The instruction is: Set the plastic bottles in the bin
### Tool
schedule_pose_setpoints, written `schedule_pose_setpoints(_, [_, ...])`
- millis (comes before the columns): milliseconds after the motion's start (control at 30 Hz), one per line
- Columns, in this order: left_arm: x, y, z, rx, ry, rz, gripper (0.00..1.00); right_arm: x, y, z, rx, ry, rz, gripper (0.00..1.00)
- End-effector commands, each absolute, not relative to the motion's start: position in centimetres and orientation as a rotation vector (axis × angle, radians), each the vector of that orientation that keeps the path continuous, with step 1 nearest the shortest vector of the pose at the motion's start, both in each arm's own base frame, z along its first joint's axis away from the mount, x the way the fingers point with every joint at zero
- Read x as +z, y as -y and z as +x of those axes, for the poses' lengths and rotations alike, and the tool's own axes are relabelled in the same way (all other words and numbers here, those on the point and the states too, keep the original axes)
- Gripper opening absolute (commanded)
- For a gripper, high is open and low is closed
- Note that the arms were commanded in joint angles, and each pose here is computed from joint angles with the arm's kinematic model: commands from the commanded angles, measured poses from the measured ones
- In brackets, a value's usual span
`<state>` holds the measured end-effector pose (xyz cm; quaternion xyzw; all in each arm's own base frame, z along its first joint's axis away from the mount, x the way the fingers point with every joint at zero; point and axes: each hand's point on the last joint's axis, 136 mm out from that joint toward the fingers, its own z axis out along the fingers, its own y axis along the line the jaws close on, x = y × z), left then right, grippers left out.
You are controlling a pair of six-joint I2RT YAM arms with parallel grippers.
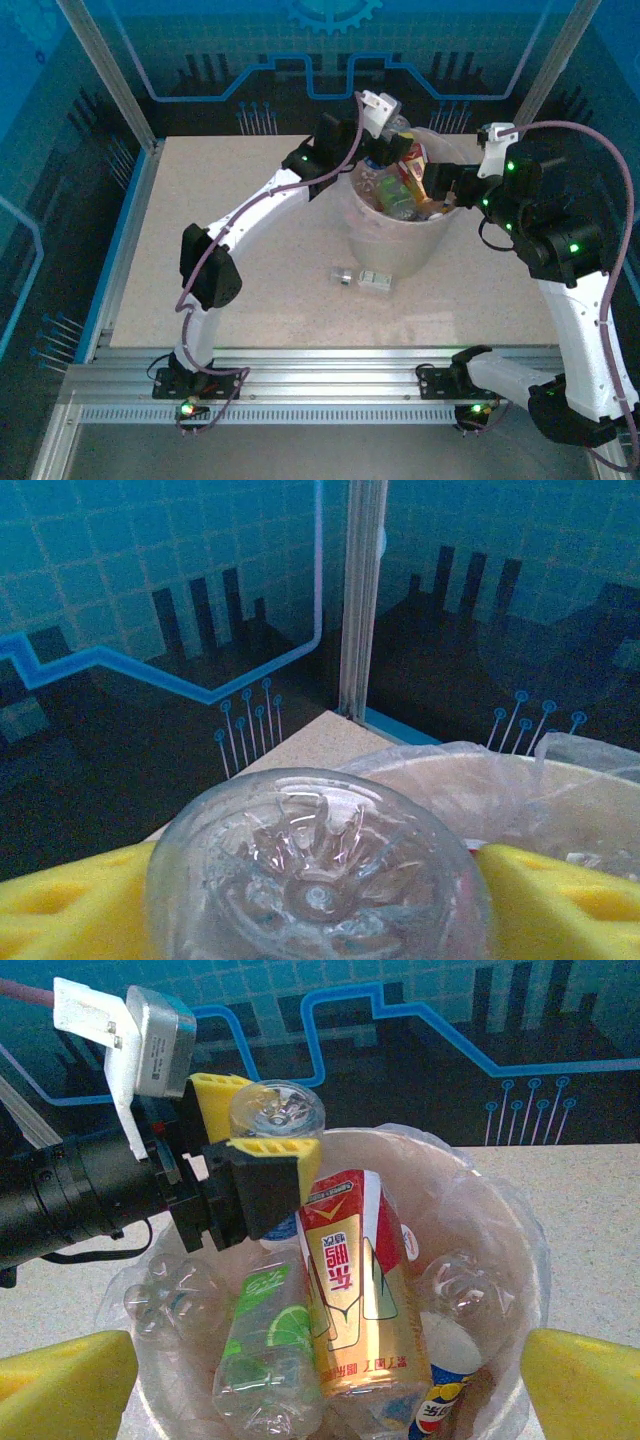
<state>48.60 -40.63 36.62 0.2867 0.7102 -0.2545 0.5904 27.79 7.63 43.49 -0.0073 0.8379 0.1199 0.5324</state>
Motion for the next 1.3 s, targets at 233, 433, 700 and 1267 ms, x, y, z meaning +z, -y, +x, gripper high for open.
schedule_pose_setpoints(233, [43.6, 38.6, 47.0, -0.682, -1.546, 0.562, 0.99, 43.1, -7.4, 27.9, 0.274, -2.009, -0.005, 1.0])
schedule_pose_setpoints(433, [45.5, 36.8, 47.1, -0.773, -1.534, 0.417, 0.99, 43.0, -7.5, 28.0, 0.278, -2.013, -0.009, 1.0])
schedule_pose_setpoints(700, [43.6, 35.9, 49.5, -0.824, -1.61, 0.282, 0.72, 42.6, -7.6, 28.0, 0.281, -2.02, -0.003, 1.0])
schedule_pose_setpoints(1267, [36.0, 39.8, 52.5, -0.864, -1.783, 0.385, 0.33, 41.7, -7.0, 27.8, 0.252, -2.043, 0.017, 1.0])
